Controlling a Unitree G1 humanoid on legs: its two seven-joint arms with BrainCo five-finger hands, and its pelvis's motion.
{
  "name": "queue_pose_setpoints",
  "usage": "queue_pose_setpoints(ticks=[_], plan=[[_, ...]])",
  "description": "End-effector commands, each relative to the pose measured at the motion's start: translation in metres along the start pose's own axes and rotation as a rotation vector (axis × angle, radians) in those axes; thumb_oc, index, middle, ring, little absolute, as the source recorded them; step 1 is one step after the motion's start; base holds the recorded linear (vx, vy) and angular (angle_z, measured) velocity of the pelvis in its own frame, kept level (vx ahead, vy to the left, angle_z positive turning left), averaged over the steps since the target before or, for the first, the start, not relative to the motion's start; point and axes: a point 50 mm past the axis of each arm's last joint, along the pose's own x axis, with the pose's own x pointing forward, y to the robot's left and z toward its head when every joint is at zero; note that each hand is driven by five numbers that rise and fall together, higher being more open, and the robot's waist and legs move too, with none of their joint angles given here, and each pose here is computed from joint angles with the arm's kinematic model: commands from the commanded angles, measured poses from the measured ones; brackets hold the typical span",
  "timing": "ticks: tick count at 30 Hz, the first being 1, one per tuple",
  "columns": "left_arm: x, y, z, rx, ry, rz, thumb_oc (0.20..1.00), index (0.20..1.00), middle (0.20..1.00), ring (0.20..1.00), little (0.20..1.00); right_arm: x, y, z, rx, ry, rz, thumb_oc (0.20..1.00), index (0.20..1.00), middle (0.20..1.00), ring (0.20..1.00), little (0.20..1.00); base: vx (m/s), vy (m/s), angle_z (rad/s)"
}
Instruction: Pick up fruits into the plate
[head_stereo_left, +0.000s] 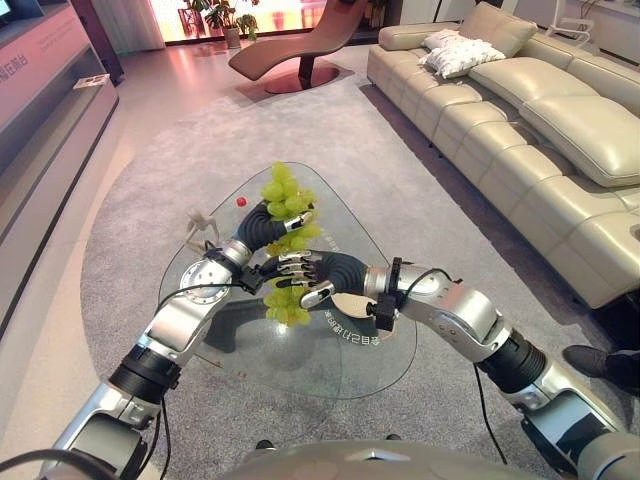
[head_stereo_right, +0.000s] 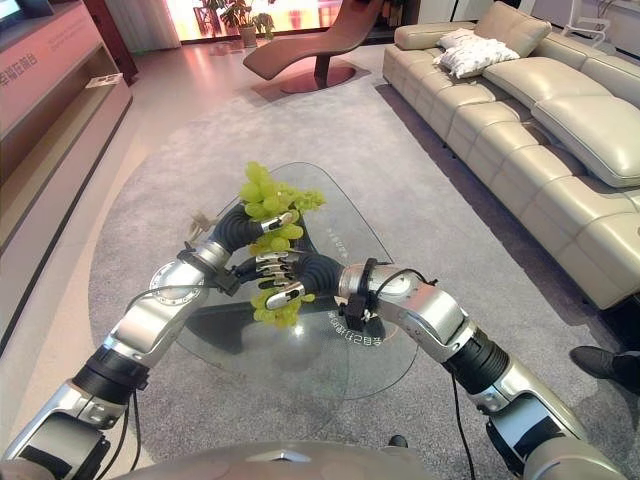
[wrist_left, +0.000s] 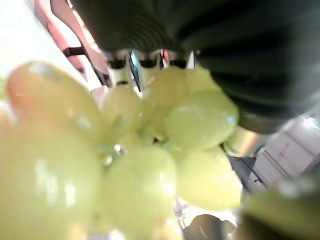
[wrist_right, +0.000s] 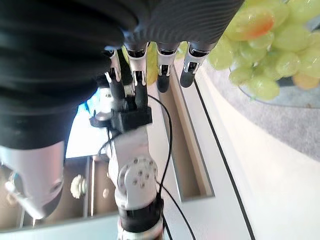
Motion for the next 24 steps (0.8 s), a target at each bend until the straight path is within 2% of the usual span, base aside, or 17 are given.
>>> queue_pose_setpoints(ticks=[1, 7, 12, 20, 24], plan=[[0.016, 0.037, 0.054, 0.177, -0.221, 0.108, 0.200, 0.200, 0.200, 0.200, 0.200, -0.009, 0.009, 0.042, -0.102, -0.191, 0.104, 1.000, 1.000, 1.000, 1.000, 1.000, 0.00, 0.000, 0.00], [0.006, 0.076, 0.045, 0.277, -0.137, 0.262, 0.200, 0.200, 0.200, 0.200, 0.200, -0.033, -0.008, 0.044, -0.028, -0.292, 0.065, 1.000, 1.000, 1.000, 1.000, 1.000, 0.00, 0.000, 0.00], [0.002, 0.089, 0.035, 0.308, -0.101, 0.329, 0.200, 0.200, 0.200, 0.200, 0.200, -0.038, -0.011, 0.048, -0.017, -0.367, 0.039, 1.000, 1.000, 1.000, 1.000, 1.000, 0.00, 0.000, 0.00], [0.008, 0.083, 0.038, 0.245, -0.148, 0.300, 0.200, 0.200, 0.200, 0.200, 0.200, -0.042, -0.024, 0.056, 0.015, -0.531, -0.130, 1.000, 1.000, 1.000, 1.000, 1.000, 0.00, 0.000, -0.02], [0.011, 0.067, 0.050, 0.180, -0.216, 0.200, 0.200, 0.200, 0.200, 0.200, 0.200, -0.040, -0.024, 0.059, 0.021, -0.585, -0.161, 1.000, 1.000, 1.000, 1.000, 1.000, -0.02, 0.003, -0.02]])
